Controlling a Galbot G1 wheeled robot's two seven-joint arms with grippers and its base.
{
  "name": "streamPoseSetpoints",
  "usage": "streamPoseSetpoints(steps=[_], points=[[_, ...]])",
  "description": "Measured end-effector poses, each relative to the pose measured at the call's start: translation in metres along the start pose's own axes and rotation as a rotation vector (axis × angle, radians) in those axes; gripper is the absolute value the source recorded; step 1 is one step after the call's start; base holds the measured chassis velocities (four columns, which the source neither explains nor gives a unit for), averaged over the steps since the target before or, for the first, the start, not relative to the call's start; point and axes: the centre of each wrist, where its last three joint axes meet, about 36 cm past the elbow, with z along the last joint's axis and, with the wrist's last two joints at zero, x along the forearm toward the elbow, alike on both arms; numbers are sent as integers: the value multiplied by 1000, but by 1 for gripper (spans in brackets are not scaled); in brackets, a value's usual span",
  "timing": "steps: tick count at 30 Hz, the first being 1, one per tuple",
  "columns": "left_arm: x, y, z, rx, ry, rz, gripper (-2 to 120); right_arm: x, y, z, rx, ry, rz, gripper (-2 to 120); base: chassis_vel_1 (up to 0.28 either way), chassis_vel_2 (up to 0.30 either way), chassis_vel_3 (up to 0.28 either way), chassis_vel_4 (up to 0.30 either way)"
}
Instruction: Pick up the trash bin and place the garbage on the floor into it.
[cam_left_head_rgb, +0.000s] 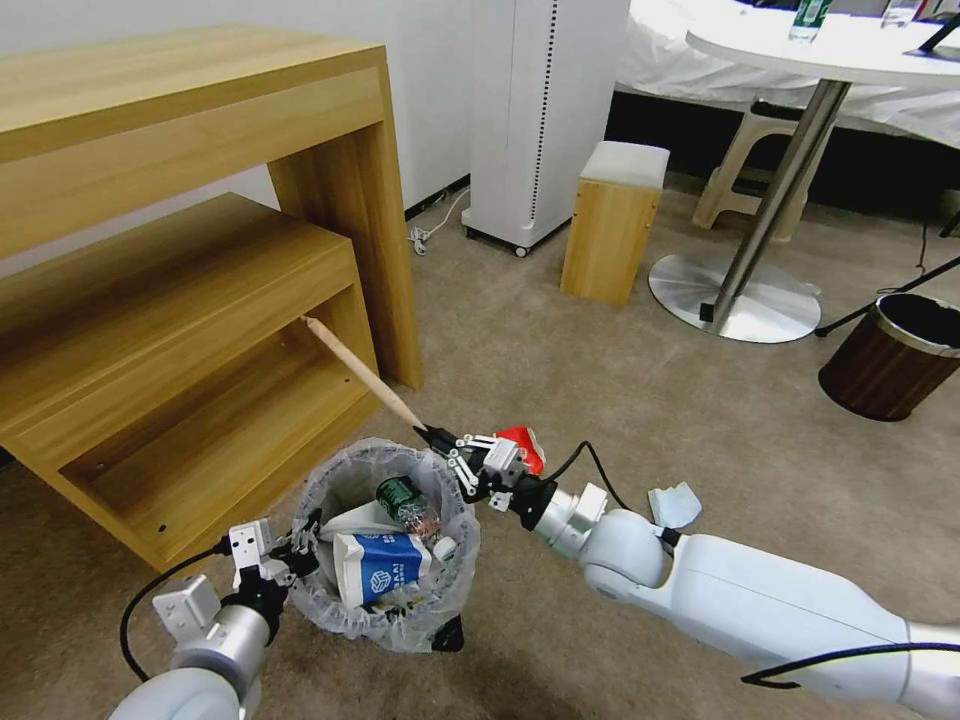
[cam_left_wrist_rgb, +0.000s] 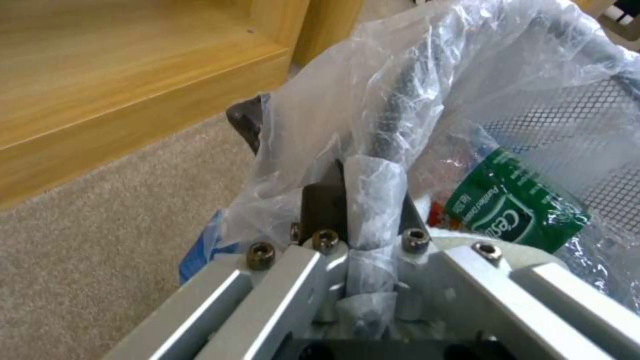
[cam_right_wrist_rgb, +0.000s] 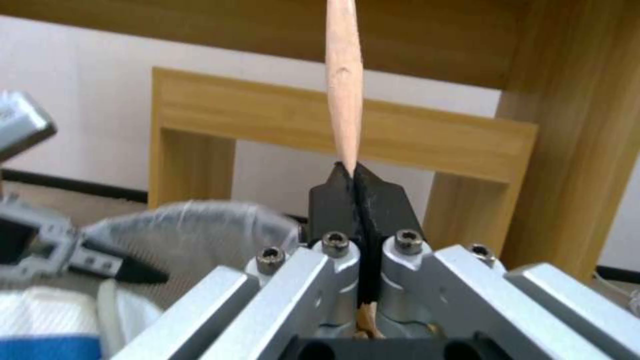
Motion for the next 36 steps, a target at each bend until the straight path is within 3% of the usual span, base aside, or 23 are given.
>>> streamPoseSetpoints(steps=[14, 31, 36], points=[[3, -1, -5, 1, -13, 4, 1, 8, 11, 34, 18, 46, -22, 0, 0, 0, 0, 0], [-1, 3, -10, 8, -23, -1, 1, 19, 10, 37, 37, 47, -42, 0, 0, 0, 0, 0], [-1, 2, -12, 8, -27, -1, 1, 29, 13, 38, 39, 64, -50, 18, 0, 0, 0, 0]])
